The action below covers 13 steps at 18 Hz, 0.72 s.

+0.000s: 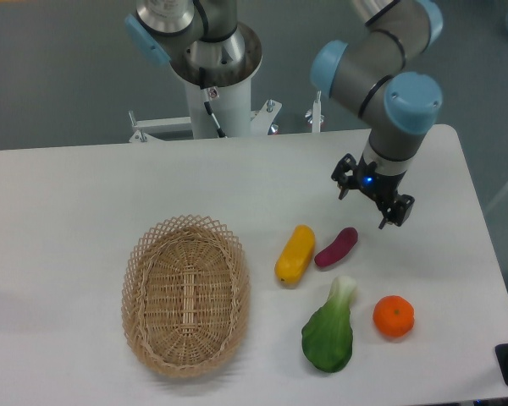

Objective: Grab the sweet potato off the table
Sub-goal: 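Move the open gripper over the purple sweet potato, then lower the gripper onto the sweet potato and close on it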

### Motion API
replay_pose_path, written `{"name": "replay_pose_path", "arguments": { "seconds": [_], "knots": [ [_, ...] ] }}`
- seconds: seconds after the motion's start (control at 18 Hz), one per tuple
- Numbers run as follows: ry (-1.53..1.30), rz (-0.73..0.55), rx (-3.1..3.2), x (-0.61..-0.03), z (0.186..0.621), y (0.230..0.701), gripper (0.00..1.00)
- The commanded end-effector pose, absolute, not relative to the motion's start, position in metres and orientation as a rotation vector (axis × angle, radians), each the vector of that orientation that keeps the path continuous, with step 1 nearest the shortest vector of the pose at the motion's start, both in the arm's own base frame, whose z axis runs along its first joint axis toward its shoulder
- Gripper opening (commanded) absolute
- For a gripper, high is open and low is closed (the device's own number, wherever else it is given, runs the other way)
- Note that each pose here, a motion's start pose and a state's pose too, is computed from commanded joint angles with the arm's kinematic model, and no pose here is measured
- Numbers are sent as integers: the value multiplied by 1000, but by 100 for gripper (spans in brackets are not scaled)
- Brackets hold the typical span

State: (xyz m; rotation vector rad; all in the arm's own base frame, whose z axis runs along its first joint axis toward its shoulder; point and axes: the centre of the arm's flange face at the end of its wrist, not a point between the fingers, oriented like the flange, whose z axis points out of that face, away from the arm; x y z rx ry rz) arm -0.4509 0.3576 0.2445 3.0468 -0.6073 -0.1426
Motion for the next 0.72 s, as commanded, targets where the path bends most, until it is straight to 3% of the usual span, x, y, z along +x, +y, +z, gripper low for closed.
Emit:
{"name": "replay_pose_path", "arguments": {
  "seconds": [0.72],
  "knots": [
    [-466, -164, 3050, -440, 207, 376, 100]
  ]
}}
